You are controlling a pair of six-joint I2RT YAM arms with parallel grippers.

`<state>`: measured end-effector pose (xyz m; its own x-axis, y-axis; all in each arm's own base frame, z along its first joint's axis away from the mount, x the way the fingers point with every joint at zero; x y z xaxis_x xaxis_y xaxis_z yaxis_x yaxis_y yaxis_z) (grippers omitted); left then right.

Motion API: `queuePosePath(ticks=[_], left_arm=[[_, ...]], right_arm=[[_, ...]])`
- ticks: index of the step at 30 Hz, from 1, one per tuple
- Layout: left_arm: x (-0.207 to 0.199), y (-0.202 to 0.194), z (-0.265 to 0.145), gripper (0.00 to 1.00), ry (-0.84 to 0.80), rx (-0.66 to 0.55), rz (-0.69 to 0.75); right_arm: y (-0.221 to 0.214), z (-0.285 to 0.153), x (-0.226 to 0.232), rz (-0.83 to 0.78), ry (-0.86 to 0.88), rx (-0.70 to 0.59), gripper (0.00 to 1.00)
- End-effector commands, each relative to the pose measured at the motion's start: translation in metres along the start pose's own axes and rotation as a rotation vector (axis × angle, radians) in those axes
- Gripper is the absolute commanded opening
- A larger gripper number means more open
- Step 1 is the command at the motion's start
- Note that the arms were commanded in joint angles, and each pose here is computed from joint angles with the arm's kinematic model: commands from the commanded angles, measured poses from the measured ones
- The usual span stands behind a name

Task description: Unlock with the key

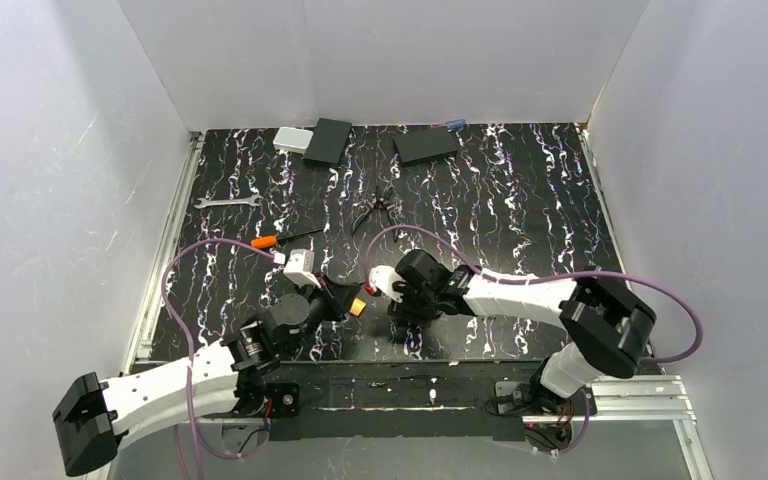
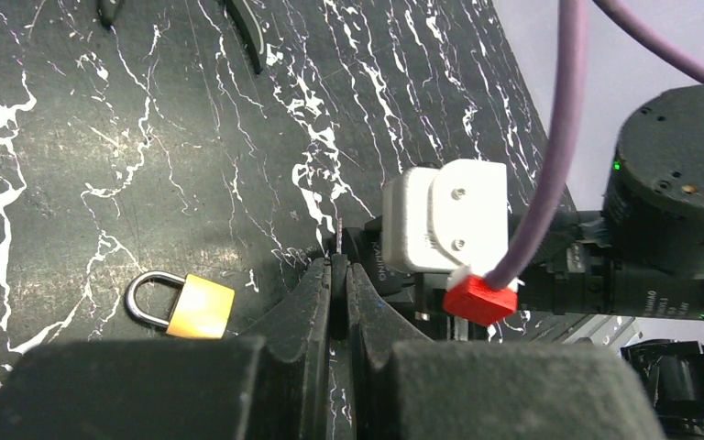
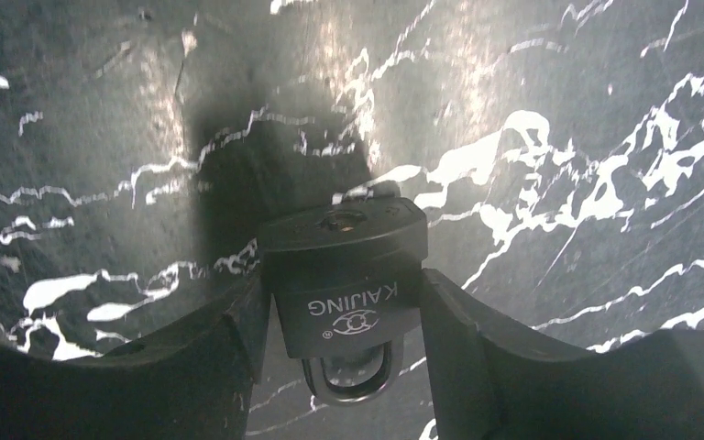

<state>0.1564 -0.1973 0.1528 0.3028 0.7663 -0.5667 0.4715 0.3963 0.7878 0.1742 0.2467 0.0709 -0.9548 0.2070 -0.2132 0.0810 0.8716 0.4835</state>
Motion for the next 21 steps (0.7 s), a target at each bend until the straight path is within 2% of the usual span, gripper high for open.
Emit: queuePosePath(ticks=[1,3,7,12,14,18,19,21], left_arm=[[0.009,0.002,-0.004,0.0,0.026,-0.02,0.009],[0.009,0.003,-0.006,0.0,0.019,-0.018,0.018],[0.003,0.012,-0.017,0.0,-0.021,0.003,0.081],[-0.001,0.032,-0.043,0.0,-0.032,0.034,0.149],[-0.004,0.04,-0.057,0.0,-0.047,0.059,0.182],[-0.01,0.053,-0.083,0.0,-0.112,0.086,0.213],[-0.012,0.057,-0.09,0.0,-0.132,0.087,0.215],[-0.013,0.064,-0.102,0.0,-0.156,0.088,0.22]], right_arm=[[-0.014,0.018,0.021,0.031,0.143,0.081,0.17],[-0.002,0.012,0.019,0.042,0.142,0.041,0.12],[0.034,-0.021,0.011,0.041,0.14,-0.122,0.09],[0.068,-0.069,0.024,0.017,0.269,-0.335,0.07],[0.075,-0.083,0.031,0.032,0.323,-0.384,0.01],[0.085,-0.107,0.042,0.057,0.361,-0.534,0.01],[0.088,-0.115,0.044,0.03,0.338,-0.605,0.01],[0.091,-0.126,0.039,-0.018,0.17,-0.757,0.01]])
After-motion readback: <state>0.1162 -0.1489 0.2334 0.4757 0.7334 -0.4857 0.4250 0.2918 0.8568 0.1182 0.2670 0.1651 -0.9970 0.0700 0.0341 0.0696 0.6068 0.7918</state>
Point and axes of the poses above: each gripper's point midway between its finger pads, its own z axis out along the fingers, its own x axis along the line the jaws close on, y = z × x, the point moved 5 cm from there along -z, back along the fingers, and after that the axes turned 1 degree about z, right-handed, at the moved point
